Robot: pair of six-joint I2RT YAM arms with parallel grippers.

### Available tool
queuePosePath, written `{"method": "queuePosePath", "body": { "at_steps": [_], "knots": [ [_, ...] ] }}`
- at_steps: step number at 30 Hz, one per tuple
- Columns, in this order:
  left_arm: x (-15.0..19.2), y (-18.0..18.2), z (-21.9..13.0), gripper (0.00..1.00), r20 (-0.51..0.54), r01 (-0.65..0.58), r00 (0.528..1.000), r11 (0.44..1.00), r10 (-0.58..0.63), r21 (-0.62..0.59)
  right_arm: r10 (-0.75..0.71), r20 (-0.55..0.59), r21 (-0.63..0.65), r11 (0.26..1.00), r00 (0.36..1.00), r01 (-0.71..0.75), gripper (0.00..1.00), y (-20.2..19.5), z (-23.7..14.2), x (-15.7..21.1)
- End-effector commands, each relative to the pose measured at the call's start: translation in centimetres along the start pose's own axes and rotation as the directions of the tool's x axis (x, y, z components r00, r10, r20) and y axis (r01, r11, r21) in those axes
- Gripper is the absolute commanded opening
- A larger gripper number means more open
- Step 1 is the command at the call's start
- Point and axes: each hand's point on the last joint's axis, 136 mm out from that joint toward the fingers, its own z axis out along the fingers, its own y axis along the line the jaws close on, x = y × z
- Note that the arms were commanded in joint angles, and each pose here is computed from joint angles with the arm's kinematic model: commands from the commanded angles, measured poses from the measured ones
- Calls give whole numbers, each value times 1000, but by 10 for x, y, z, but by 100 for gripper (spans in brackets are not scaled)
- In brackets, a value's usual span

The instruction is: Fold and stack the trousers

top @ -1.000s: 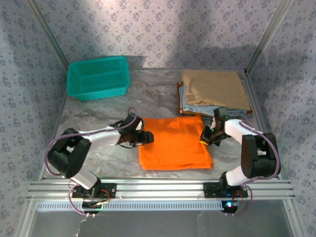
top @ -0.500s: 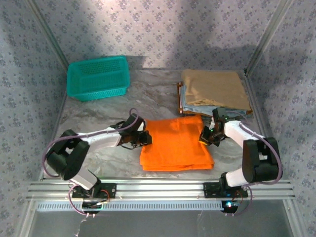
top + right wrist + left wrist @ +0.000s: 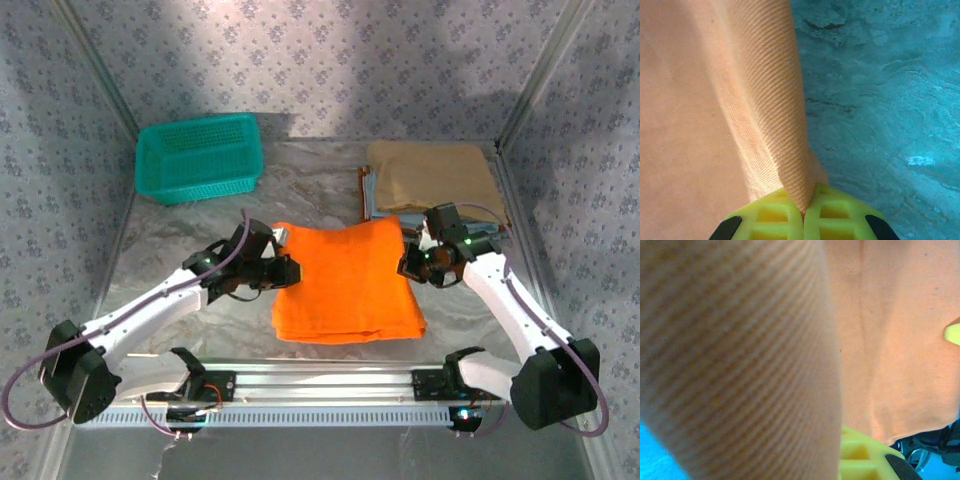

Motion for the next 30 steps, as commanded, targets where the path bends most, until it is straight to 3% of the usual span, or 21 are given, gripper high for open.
{"method": "queuePosePath", "body": {
  "at_steps": [1,8,12,20,30],
  "knots": [
    [-30,-31,-44,0,122,-74,990,997,70,28,-2,107,13,1000,994,1,0,15,-38,-20],
    [-83,-84,-81,0,233,-184,958,982,167,53,-52,293,-4,998,955,55,0,49,-112,-73],
    [-121,-111,-81,0,276,-217,943,973,188,78,-16,379,26,1000,925,7,0,38,-140,-114],
    [-192,-189,-28,0,355,-361,894,909,274,209,142,552,49,978,822,-202,0,-34,-177,-215],
    [-239,-232,64,0,344,-401,889,877,302,264,185,651,82,947,736,-310,0,-96,-209,-292]
  ]
}}
